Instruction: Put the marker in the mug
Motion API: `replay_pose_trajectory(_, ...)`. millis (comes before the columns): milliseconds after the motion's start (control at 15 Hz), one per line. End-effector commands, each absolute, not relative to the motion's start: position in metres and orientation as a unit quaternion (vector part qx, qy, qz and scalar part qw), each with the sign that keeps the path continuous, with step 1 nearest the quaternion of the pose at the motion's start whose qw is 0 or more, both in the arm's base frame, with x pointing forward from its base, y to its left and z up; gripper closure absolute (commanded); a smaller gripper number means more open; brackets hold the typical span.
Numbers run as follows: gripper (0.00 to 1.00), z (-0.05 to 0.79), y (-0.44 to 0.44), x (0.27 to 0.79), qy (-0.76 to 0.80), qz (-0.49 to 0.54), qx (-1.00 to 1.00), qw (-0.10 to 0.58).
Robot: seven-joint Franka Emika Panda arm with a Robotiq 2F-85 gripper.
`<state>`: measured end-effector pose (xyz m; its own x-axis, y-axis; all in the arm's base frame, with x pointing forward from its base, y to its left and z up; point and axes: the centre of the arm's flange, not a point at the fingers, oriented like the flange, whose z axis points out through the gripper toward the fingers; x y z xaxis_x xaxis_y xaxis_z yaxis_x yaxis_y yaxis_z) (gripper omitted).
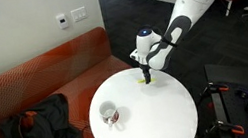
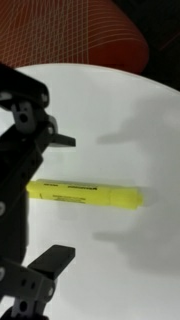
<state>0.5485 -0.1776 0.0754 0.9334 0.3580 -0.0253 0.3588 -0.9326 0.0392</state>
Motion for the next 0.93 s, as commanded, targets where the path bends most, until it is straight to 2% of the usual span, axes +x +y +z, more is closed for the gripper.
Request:
replay_pose_trajectory(0,0.0,0.07,-0.18,0.563,0.186,-0.003,0.982,0.018)
replay_pose_trajectory(67,0.06,0.069,-0.18,0.565,0.186,-0.003,0.982,0.018)
replay_pose_trajectory(133,0.23,0.068,-0.18,0.566,0.186,-0.003,0.982,0.018)
replay_pose_trajectory(200,0.31,0.067,-0.18,0.568,0.187,-0.003,0.982,0.018)
replay_pose_trajectory(267,0.32,0.066,-0.18,0.569,0.187,-0.003,0.982,0.018)
replay_pose_trajectory(400,0.46,0.065,-0.179,0.572,0.187,-0.003,0.982,0.018)
replay_pose_trajectory(533,0.47,0.064,-0.179,0.574,0.186,-0.003,0.982,0.018)
replay_pose_trajectory(667,0.54,0.063,-0.179,0.576,0.186,-0.003,0.982,0.019)
replay_pose_trajectory(733,0.73,0.063,-0.179,0.577,0.186,-0.004,0.982,0.02)
replay_pose_trajectory(867,0.87,0.061,-0.179,0.579,0.186,-0.005,0.982,0.021)
